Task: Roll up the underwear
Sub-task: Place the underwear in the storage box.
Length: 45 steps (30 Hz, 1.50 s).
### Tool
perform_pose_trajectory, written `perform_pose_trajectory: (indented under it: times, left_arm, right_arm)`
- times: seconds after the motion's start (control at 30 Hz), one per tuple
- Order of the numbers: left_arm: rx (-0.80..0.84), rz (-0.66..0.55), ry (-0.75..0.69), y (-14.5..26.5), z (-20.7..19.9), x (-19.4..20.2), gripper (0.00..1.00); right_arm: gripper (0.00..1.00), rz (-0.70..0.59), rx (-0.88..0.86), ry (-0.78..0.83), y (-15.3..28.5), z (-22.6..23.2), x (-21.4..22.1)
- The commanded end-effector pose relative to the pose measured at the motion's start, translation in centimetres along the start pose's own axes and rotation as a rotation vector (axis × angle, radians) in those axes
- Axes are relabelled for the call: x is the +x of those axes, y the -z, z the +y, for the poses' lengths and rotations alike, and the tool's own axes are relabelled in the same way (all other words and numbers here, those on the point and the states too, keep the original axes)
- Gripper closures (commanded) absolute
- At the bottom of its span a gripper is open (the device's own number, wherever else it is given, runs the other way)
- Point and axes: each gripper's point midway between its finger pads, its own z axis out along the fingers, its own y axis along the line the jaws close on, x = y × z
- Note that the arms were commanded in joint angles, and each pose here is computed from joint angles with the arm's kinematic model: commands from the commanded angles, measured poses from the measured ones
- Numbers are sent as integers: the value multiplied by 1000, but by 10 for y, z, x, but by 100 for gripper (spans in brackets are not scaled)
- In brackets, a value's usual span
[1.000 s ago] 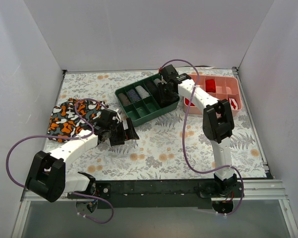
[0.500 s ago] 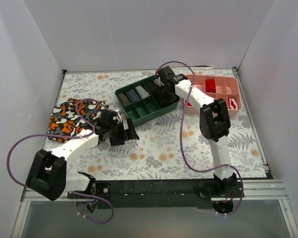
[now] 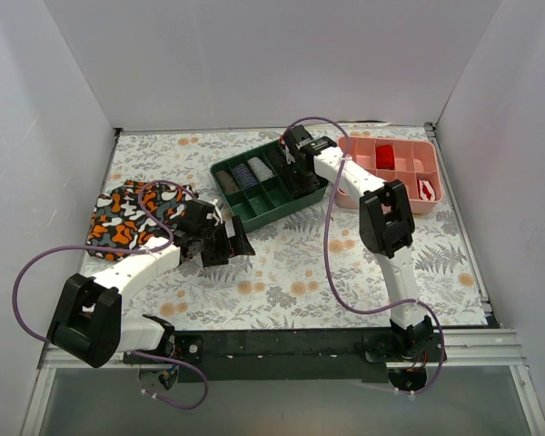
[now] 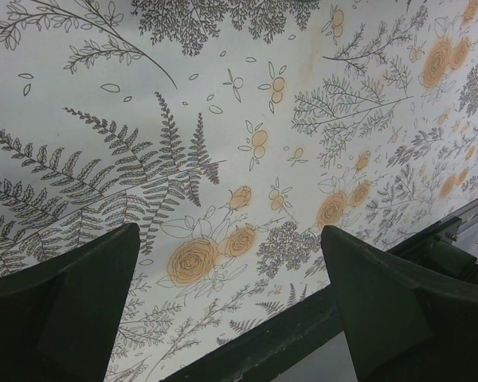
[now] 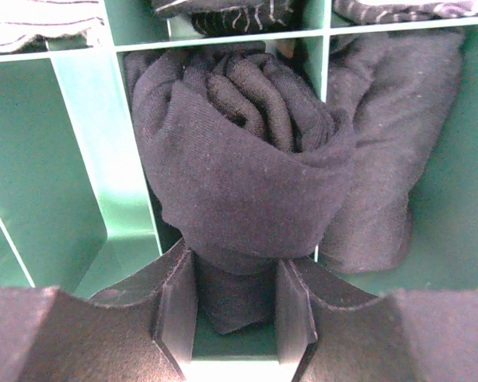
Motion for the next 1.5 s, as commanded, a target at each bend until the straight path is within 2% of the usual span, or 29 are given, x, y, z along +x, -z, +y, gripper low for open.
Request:
perform_pose_trajectory:
  times: [0.0,0.23,0.4,0.6,0.8,0.83,1.1,1.2,1.27,1.3,1.33,1.37,1.43,1.47]
  left_arm:
    - [14,4,-10,2,1,3,2]
    - [13,9,-11,1,2,4,2]
    - [18,13,-7,2,1,5,2]
    - [18,8,-14,3,0,3,2]
    - [25,-4,-17,6,-4,0,2]
    - [24,-3,-18,6,-4,0,2]
    - [25,-8,-18,9,-5,-1,2]
    - [23,-6,-15,9,-5,-1,2]
    - [25,-6,-16,10,-6,-1,2]
    - [21,-5,-13,10,-5,0,2]
    - [22,-7,-14,10,-5,0,2]
    - [24,-9,-15,11,-6,-1,2]
    - [20,-6,-12,11,-5,0,2]
    - [18,-7,-12,12,-4,0,2]
  right_arm:
    - [99,208,-43,2,7,11,47]
    - [99,308,-84,57,9,15,63]
    - [99,307,-84,49,-1,15,68]
    - [79,148,-78,54,9,19,36]
    - [52,-26,-94,94,36,22,-3]
    - [29,-42,-105,103,40,24,-7]
    - [24,-208,-51,96,87,16,-38]
    - [26,-245,-41,91,94,13,-40]
    - [36,-249,-22,76,91,10,-40]
    - [45,-249,-5,65,87,7,-40]
    - [66,-250,4,58,85,4,-41]
    - [75,-251,2,54,83,2,-43]
    - [90,-248,1,37,73,-2,-45]
    - [92,-247,-10,33,70,-1,-46]
